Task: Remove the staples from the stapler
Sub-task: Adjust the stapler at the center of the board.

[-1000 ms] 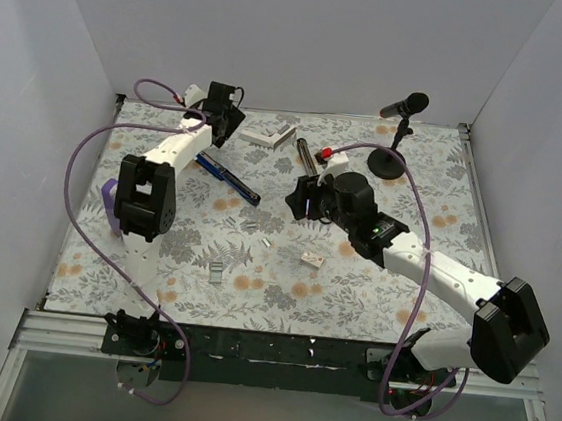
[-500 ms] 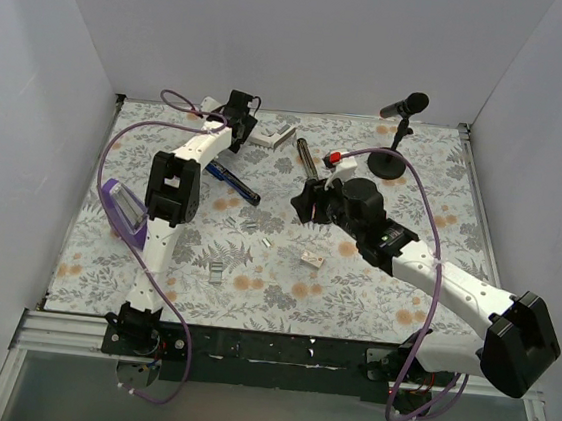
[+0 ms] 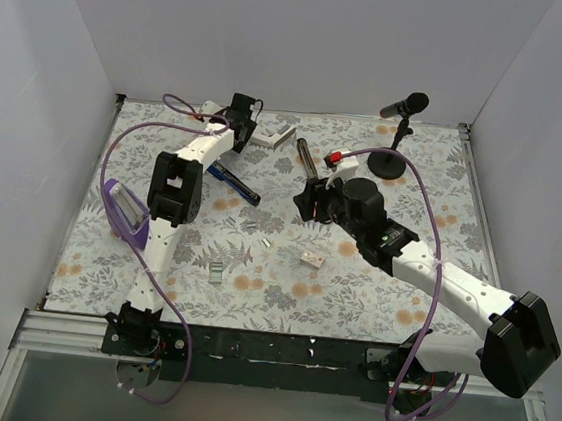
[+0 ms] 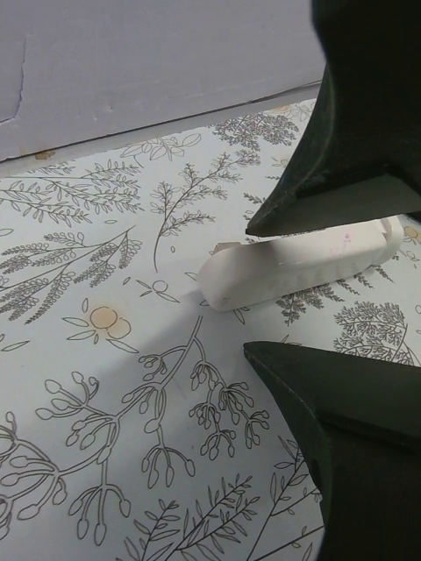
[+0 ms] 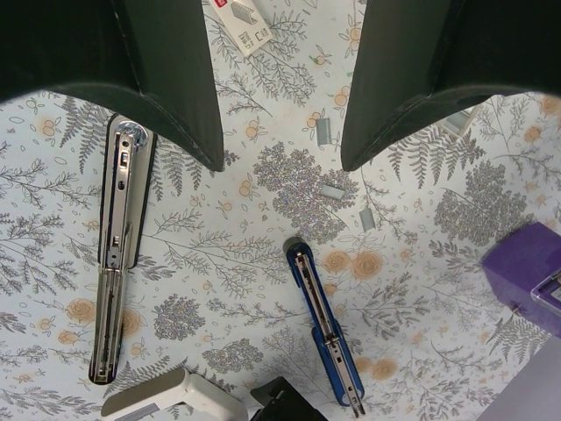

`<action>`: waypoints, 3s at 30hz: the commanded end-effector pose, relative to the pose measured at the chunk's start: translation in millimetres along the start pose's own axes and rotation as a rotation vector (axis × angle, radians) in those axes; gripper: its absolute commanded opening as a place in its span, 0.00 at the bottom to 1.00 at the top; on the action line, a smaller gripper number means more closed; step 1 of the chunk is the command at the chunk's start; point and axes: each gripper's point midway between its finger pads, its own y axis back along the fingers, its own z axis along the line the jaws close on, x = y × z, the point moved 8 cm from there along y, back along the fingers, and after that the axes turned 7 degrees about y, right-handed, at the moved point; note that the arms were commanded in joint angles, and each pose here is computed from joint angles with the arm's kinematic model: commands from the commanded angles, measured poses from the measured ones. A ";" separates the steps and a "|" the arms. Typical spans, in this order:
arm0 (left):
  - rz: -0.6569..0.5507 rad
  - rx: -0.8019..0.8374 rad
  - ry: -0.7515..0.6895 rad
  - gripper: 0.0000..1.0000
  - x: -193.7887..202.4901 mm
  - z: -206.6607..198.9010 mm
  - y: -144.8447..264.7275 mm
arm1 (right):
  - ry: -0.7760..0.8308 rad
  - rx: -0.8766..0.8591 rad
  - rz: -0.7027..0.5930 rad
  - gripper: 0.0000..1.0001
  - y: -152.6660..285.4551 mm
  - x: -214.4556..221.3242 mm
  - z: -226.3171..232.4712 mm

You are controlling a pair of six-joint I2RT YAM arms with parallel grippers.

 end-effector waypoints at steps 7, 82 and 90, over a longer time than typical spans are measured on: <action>0.079 -0.127 -0.035 0.50 19.9 21.3 0.0 | 0.001 0.006 -0.102 0.63 9.0 -26.2 0.1; -0.229 1.662 -0.866 0.00 2.3 40.9 149.9 | -0.073 -0.089 0.002 0.63 -37.0 -7.0 -54.8; -0.169 1.737 -0.941 0.00 10.7 41.2 134.1 | -0.088 -0.103 0.015 0.62 -46.2 -8.7 -53.5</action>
